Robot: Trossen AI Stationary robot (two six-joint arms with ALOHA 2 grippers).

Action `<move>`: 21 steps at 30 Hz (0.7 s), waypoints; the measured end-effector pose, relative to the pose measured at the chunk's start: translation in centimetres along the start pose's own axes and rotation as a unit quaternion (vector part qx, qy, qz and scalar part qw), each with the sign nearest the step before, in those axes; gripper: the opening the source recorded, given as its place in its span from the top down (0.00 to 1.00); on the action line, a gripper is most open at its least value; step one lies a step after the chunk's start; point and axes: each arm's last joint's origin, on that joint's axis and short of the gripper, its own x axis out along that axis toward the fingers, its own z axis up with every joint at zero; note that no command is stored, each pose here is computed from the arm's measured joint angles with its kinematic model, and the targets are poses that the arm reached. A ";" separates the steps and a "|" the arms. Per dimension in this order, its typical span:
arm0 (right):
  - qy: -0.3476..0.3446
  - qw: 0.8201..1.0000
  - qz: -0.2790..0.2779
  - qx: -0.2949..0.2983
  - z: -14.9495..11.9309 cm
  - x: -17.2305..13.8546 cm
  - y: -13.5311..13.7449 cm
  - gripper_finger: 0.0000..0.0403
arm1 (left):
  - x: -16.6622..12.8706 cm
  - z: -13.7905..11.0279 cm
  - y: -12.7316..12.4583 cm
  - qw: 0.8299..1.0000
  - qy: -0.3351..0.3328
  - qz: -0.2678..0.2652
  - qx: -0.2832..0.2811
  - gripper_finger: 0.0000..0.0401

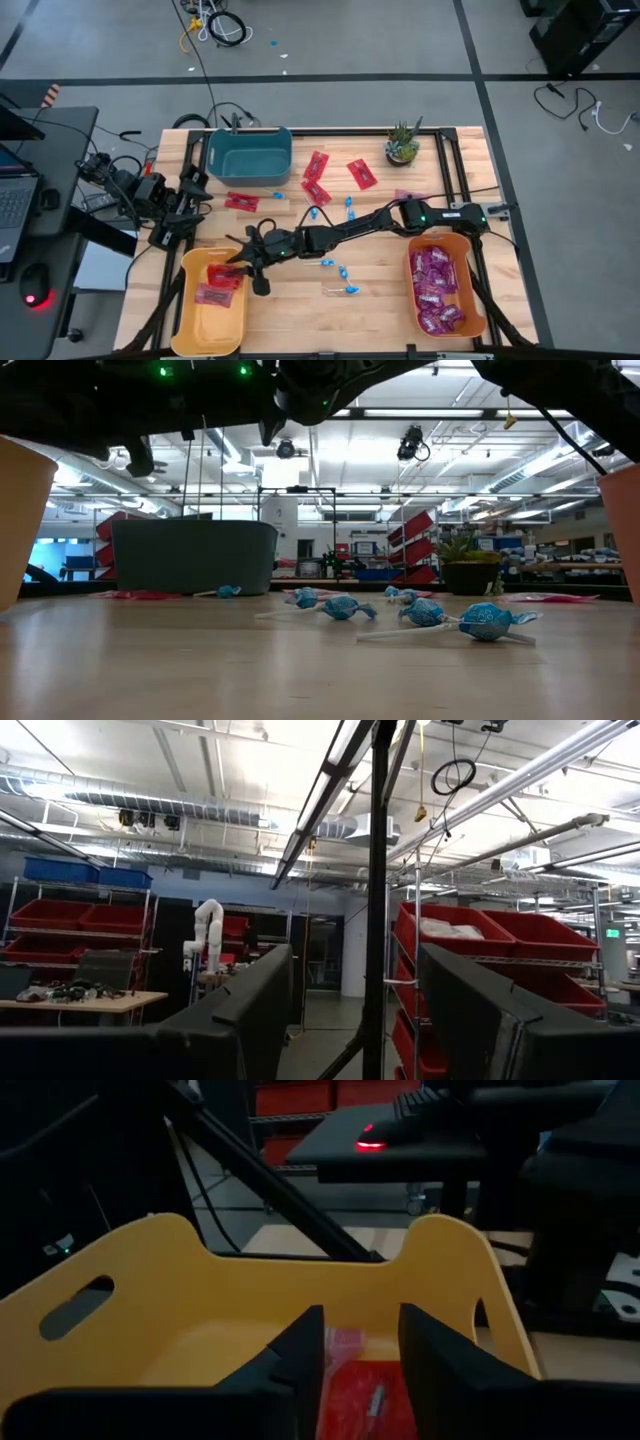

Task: Sort candy
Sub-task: Put the red candy into the yellow bin

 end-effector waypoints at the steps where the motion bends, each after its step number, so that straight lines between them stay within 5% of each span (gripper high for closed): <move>1: 0.001 1.000 0.000 0.000 0.0 0.0 0.0 0.70 | 0.0 0.0 0.0 1.000 0.000 0.000 0.000 0.46; 5: 0.007 1.000 0.001 -0.002 0.5 -0.3 0.1 0.66 | 0.0 0.0 0.0 1.000 0.000 0.000 -0.003 0.46; 13: 0.125 0.988 -0.029 -0.081 6.3 -4.9 1.1 0.67 | 0.1 -0.6 0.0 0.998 0.025 0.018 -0.059 0.46; 21: 0.275 0.950 -0.052 -0.137 9.6 -10.9 0.8 0.69 | -0.2 -1.8 0.8 0.983 0.086 0.161 -0.010 0.46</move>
